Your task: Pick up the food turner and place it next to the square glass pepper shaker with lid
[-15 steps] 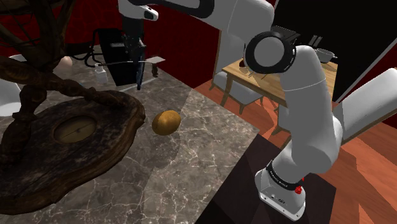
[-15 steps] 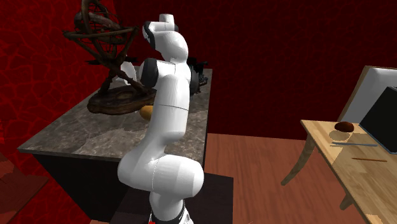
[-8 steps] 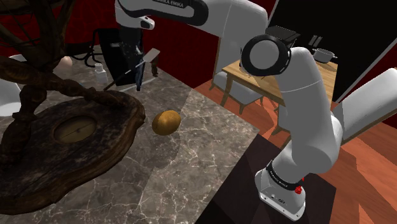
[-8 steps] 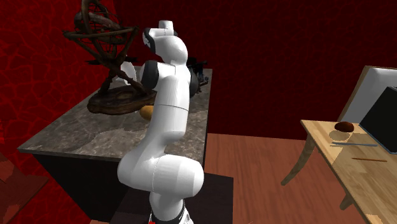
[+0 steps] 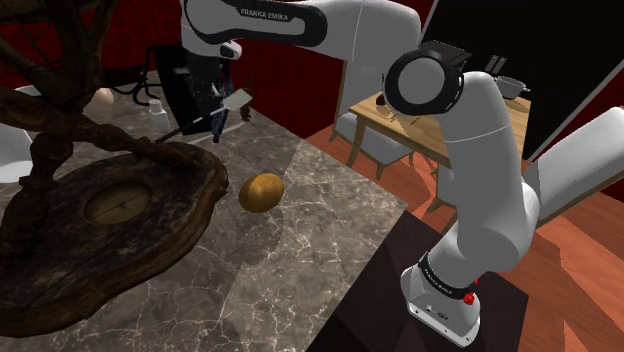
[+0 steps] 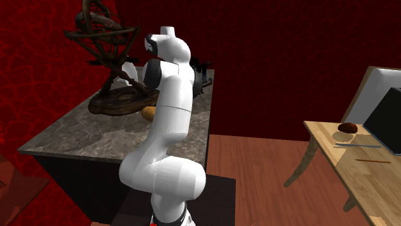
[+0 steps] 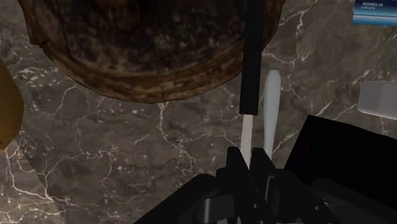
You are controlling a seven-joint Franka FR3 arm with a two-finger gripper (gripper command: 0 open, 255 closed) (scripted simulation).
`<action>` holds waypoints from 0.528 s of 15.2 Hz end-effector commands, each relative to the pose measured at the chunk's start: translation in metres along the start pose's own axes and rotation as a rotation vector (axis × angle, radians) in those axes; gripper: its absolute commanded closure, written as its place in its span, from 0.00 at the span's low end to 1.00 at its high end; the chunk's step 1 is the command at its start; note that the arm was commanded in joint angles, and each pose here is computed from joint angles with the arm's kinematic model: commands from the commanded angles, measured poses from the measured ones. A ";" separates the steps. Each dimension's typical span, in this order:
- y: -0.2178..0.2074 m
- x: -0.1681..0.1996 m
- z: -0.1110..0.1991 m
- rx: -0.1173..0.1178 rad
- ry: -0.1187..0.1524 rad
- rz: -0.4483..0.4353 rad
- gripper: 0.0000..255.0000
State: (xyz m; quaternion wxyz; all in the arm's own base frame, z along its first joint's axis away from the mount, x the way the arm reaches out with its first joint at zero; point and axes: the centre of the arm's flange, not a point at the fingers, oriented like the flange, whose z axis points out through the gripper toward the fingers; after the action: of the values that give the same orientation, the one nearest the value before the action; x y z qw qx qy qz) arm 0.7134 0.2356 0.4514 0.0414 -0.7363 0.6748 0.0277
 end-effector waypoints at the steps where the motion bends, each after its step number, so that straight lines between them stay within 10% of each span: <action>1: -0.001 0.015 0.031 -0.023 0.030 0.012 1.00; 8: 0.000 0.018 0.067 -0.023 0.030 0.012 1.00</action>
State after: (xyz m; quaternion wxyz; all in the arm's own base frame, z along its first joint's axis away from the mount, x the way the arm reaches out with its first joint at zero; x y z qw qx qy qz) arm 0.7151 0.2314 0.3978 0.0318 -0.7355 0.6764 0.0214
